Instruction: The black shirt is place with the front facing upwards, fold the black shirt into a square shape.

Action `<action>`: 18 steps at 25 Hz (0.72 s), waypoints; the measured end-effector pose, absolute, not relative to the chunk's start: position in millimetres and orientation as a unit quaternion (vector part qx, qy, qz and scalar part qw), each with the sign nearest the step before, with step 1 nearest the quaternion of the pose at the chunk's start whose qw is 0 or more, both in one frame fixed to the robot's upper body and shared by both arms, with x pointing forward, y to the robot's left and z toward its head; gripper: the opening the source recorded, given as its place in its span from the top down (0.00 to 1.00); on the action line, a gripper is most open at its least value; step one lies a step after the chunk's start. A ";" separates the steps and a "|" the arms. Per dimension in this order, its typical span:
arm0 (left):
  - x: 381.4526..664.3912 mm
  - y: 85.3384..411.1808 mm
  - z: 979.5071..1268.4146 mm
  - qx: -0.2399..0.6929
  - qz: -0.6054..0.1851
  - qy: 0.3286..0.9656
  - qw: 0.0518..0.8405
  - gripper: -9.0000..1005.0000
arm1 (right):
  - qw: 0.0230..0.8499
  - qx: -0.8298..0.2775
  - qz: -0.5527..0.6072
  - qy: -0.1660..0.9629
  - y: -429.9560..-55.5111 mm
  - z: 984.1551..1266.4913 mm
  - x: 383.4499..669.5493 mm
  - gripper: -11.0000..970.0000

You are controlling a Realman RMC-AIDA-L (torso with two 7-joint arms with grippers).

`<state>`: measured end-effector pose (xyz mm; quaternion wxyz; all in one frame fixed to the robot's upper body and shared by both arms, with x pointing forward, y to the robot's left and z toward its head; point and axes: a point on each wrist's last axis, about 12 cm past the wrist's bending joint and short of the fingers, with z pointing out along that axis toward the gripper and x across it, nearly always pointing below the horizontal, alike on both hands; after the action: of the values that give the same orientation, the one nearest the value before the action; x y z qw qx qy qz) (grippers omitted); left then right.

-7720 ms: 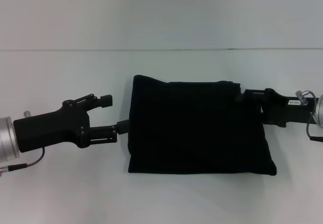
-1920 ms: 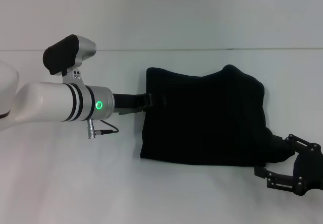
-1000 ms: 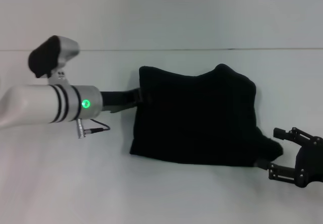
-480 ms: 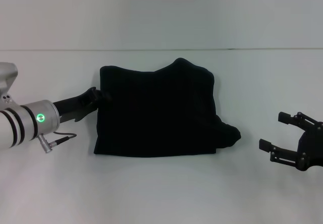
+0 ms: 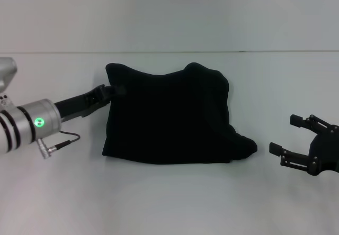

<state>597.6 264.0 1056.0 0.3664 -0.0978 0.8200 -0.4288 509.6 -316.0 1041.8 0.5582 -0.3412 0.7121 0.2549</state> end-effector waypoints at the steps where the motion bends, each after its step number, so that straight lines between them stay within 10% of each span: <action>1: 597.2 267.5 1057.6 -0.094 -0.429 0.819 0.369 0.91 | 0.559 -0.340 0.255 0.712 -315.6 1041.8 509.8 0.03; 8: 591.2 302.1 1079.7 -0.025 -0.413 0.801 0.433 0.67 | 0.591 -0.323 0.230 0.703 -316.2 1044.6 514.6 0.03; 18: 528.7 291.5 1095.8 0.316 -0.387 0.651 0.572 0.15 | 0.593 -0.338 0.250 0.686 -301.3 1045.5 516.7 0.03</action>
<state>528.7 291.5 1095.8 0.5719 0.3161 0.6508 -0.3866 516.7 -301.3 1045.5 0.5934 -0.3383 0.6862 0.2501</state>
